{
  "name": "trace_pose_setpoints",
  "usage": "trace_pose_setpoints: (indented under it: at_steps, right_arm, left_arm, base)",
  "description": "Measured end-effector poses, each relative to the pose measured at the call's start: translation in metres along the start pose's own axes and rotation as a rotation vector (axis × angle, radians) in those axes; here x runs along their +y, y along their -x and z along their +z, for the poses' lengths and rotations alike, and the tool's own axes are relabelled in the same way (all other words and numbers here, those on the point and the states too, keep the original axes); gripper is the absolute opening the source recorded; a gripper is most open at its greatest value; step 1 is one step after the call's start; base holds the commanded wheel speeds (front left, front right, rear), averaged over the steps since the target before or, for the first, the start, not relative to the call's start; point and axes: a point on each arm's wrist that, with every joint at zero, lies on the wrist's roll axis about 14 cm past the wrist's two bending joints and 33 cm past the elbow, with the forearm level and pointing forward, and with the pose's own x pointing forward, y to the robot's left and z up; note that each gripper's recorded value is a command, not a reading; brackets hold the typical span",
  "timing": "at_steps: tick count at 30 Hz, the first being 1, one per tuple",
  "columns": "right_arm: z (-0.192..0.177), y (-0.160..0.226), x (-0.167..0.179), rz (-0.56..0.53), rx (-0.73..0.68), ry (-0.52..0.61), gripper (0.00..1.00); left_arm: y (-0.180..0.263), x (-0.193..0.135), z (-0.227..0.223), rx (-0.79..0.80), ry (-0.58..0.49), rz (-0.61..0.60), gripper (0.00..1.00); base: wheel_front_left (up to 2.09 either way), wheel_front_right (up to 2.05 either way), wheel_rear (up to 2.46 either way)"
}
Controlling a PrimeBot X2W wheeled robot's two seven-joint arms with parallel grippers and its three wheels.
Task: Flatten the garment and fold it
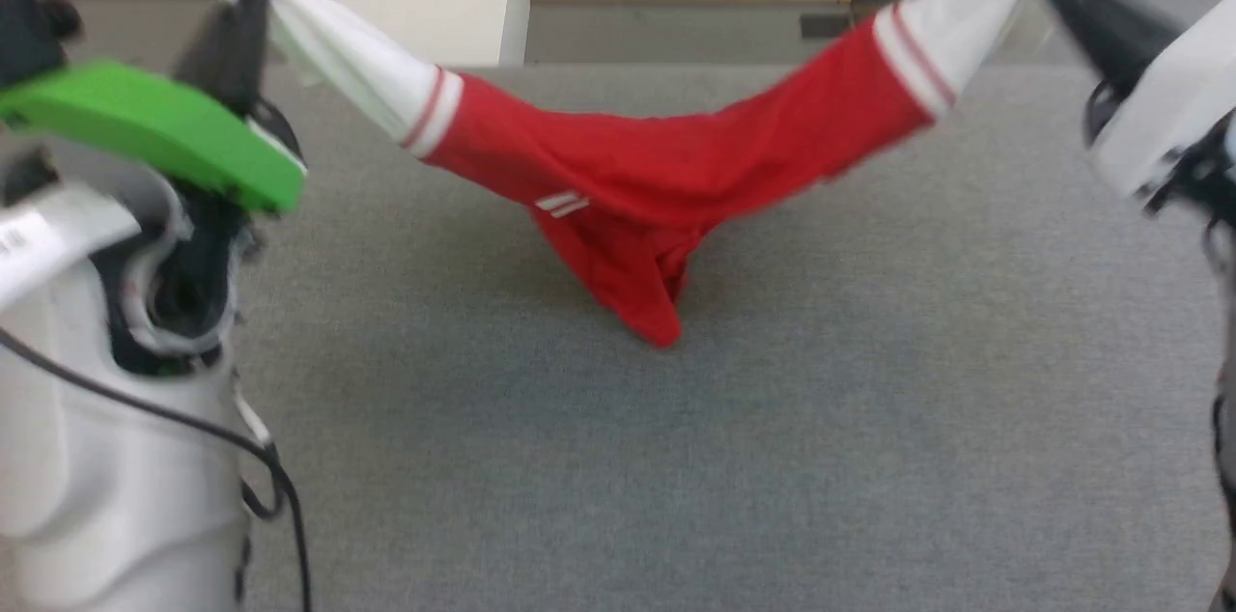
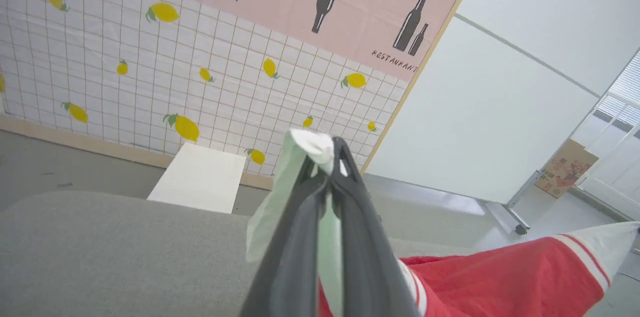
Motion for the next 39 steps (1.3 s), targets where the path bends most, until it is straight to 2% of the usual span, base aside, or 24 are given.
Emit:
trace_pose_setpoints:
  at_steps: [5, 10, 14, 18, 22, 28, 34, 39]
  right_arm:
    - [0.081, 0.034, -0.001, -0.014, -0.197, 0.036, 0.00]
    - [0.131, 0.068, -0.003, -0.028, -0.323, 0.030, 0.00]
    - [0.152, 0.087, -0.007, -0.033, -0.392, -0.021, 0.00]
    - [0.160, 0.089, -0.017, -0.068, -0.409, -0.038, 0.00]
    - [0.162, 0.075, -0.023, -0.108, -0.386, 0.000, 0.00]
    - [0.166, 0.032, -0.032, -0.153, -0.337, 0.065, 0.00]
    - [0.179, -0.022, -0.042, -0.187, -0.362, 0.121, 0.00]
    - [0.174, -0.067, -0.062, -0.220, -0.378, 0.113, 0.00]
  left_arm:
    - [-0.004, -0.034, 0.080, -0.157, -0.113, -0.067, 0.00]
    - [0.000, -0.058, 0.141, -0.285, -0.179, -0.082, 0.00]
    - [-0.004, -0.068, 0.159, -0.301, -0.176, -0.084, 0.00]
    - [-0.025, -0.063, 0.141, -0.200, -0.172, -0.063, 0.00]
    - [-0.049, -0.044, 0.114, -0.091, -0.212, -0.001, 0.00]
    - [-0.089, -0.023, 0.094, -0.004, -0.294, 0.056, 0.00]
    - [-0.139, -0.006, 0.090, -0.014, -0.385, 0.104, 0.00]
    - [-0.177, 0.004, 0.076, -0.049, -0.389, 0.115, 0.00]
  base:
    - [0.00, 0.00, 0.00]
    - [0.00, 0.00, 0.00]
    - [0.00, 0.00, 0.00]
    - [0.00, 0.00, 0.00]
    - [0.00, 0.00, 0.00]
    - [0.00, 0.00, 0.00]
    - [0.00, 0.00, 0.00]
    - [0.00, 0.00, 0.00]
